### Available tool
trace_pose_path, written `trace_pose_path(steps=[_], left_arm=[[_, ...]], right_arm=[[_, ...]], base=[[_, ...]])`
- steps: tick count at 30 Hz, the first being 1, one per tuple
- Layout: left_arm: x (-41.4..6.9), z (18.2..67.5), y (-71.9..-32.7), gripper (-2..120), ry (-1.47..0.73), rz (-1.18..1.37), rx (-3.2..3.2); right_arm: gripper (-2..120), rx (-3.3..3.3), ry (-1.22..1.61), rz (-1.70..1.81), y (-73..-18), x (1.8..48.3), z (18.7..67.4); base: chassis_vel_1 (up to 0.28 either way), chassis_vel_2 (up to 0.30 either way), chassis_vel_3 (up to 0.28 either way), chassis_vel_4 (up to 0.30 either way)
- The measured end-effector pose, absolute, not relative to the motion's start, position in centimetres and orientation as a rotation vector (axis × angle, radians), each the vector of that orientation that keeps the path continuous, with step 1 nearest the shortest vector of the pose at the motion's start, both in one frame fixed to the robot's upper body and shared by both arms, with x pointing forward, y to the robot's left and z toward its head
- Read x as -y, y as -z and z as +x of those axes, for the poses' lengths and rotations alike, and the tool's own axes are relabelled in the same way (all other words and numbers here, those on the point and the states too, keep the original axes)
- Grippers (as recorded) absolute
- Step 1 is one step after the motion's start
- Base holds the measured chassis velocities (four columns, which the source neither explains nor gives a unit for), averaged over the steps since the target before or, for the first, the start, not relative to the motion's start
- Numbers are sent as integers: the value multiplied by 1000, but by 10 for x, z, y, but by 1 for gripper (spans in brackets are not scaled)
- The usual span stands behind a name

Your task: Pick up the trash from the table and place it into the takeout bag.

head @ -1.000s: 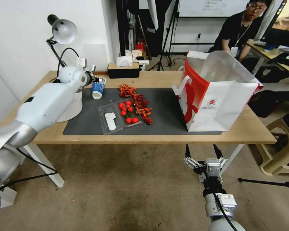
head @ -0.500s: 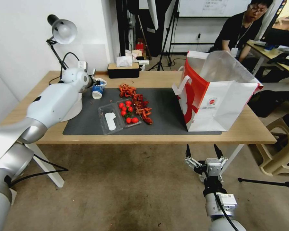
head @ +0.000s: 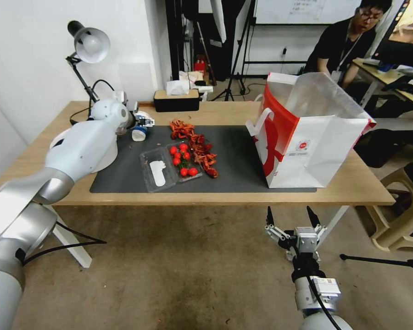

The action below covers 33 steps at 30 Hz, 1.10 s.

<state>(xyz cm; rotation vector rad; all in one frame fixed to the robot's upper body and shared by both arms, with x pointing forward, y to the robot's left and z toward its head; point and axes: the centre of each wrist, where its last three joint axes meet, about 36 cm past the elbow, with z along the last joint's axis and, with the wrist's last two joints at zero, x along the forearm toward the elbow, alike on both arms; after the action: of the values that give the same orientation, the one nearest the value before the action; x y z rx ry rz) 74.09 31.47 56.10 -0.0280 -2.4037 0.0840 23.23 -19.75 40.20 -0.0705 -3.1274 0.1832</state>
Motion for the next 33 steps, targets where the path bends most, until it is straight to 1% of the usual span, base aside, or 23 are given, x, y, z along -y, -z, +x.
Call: trace_pose_path(steps=[1,2,3,4,5,6,9,10,12,13,15,16,17,20,21,22,24,25,27,28,29,32,33], left_arm=[[-315,741,-560,90,-80,-22,2402],[-315,741,-560,90,-80,-22,2402],[-316,741,-560,84,-77,-19,2401],[-316,741,-560,83,-76,-18,2401],[-317,741,-560,77,-73,-14,2402],[-317,741,-560,77,-73,-14,2402],[-322,740,-560,60,-75,-7,2402],[-322,740,-560,60,-75,-7,2402],[-323,738,-559,50,-78,-10,2405],[-323,738,-559,50,-78,-10,2405],[-324,735,-560,41,-77,-11,2412],[-324,733,-563,35,-79,-17,2423],[-324,733,-563,35,-79,-17,2423],[-315,723,-592,22,-119,-127,2501],[-307,718,-607,20,-127,-199,2532],[-307,718,-607,20,-127,-199,2532],[-277,706,-646,13,-115,-369,2595],[-277,706,-646,13,-115,-369,2595],[-238,693,-682,7,-102,-537,2637],[-238,693,-682,7,-102,-537,2637],[-216,686,-698,4,-93,-621,2649],[-154,665,-729,3,-53,-850,2643],[-154,665,-729,3,-53,-850,2643]], right_arm=[[100,3128,-182,-71,-402,197,232],[100,3128,-182,-71,-402,197,232],[100,3128,-182,-72,-402,197,232],[100,3128,-183,-72,-402,197,232],[100,3128,-183,-72,-402,197,232],[100,3128,-183,-72,-402,197,232],[100,3128,-182,-72,-401,196,232],[100,3128,-182,-72,-401,196,232],[100,3127,-181,-70,-401,195,231],[100,3127,-181,-70,-401,195,231],[100,3127,-181,-70,-401,195,231],[100,3127,-181,-70,-400,195,231],[100,3127,-181,-70,-400,195,231],[100,3126,-184,-69,-400,196,231],[100,3126,-186,-69,-400,196,231],[100,3126,-186,-69,-400,196,231],[100,3127,-184,-71,-399,195,232],[100,3127,-184,-71,-399,195,232],[100,3127,-177,-74,-399,193,232],[100,3127,-177,-74,-399,193,232],[100,3127,-177,-74,-399,192,232],[100,3125,-182,-80,-399,193,231],[100,3125,-182,-80,-399,193,231]], base=[[0,0,0,0],[0,0,0,0],[0,0,0,0],[0,0,0,0],[0,0,0,0],[0,0,0,0],[0,0,0,0],[0,0,0,0],[0,0,0,0],[0,0,0,0],[0,0,0,0],[0,0,0,0],[0,0,0,0],[0,0,0,0],[0,0,0,0],[0,0,0,0],[0,0,0,0],[0,0,0,0],[0,0,0,0],[0,0,0,0],[0,0,0,0],[0,0,0,0],[0,0,0,0]])
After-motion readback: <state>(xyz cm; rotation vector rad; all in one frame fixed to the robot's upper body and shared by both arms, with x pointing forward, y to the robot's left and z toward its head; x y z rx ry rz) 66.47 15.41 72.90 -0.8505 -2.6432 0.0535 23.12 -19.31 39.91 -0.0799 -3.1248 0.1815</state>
